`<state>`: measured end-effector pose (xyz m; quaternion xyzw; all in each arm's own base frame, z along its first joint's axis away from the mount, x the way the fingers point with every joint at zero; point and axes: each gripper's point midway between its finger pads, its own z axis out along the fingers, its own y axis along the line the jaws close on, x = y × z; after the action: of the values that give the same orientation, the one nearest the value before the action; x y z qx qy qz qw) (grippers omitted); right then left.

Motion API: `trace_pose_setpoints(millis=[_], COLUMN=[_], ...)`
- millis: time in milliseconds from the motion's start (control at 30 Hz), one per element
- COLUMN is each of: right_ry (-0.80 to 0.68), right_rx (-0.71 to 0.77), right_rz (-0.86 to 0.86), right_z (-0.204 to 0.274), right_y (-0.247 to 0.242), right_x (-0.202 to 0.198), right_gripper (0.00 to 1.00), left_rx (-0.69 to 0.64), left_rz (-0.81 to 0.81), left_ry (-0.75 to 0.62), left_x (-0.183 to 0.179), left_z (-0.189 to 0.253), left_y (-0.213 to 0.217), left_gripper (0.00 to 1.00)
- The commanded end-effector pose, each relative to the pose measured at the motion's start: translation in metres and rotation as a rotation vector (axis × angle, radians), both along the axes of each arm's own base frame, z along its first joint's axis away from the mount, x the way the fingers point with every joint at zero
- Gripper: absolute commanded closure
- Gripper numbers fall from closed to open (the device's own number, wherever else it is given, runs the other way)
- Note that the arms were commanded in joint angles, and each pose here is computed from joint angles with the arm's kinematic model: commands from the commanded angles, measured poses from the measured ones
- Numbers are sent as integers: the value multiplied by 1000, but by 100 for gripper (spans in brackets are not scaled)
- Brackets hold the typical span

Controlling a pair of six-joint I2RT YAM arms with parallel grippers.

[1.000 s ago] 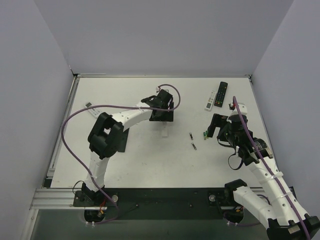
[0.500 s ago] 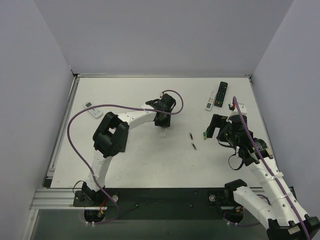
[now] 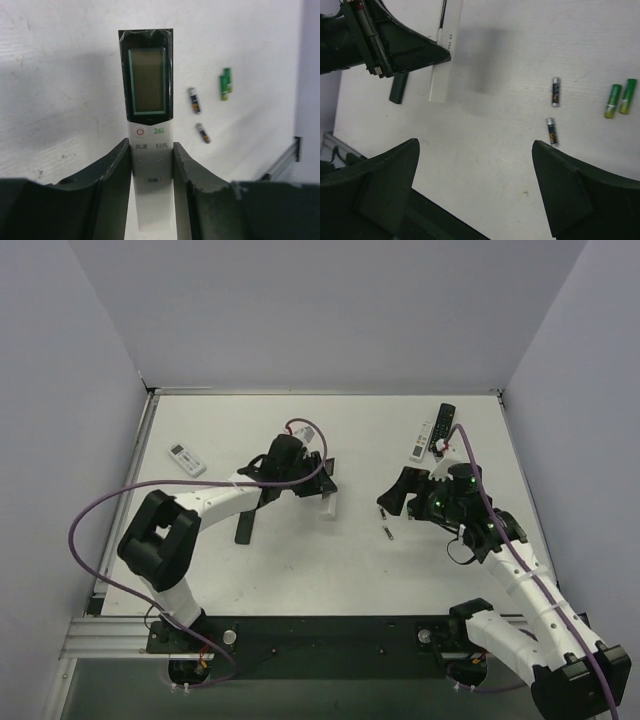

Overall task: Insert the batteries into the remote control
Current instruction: Pick up the remote control from the center of the board.

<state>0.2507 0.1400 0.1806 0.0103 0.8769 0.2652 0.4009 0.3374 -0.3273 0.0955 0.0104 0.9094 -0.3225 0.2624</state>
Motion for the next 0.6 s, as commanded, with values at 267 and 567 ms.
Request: trace_pose_setpoints(millis=[267,567], right_ry=[-123,-129], right_rx=[480,578], right_rz=[416,549], right_z=[72,90], right_y=[90,112], right_x=[3,5], right_gripper=[17,24], left_rx=[-850,-1041], left_rz=[-117,-200], left_ry=[-380,-469], left_x=[-32,-63], left_z=[195,241], left_y=[-4,11], left_gripper=[96,97])
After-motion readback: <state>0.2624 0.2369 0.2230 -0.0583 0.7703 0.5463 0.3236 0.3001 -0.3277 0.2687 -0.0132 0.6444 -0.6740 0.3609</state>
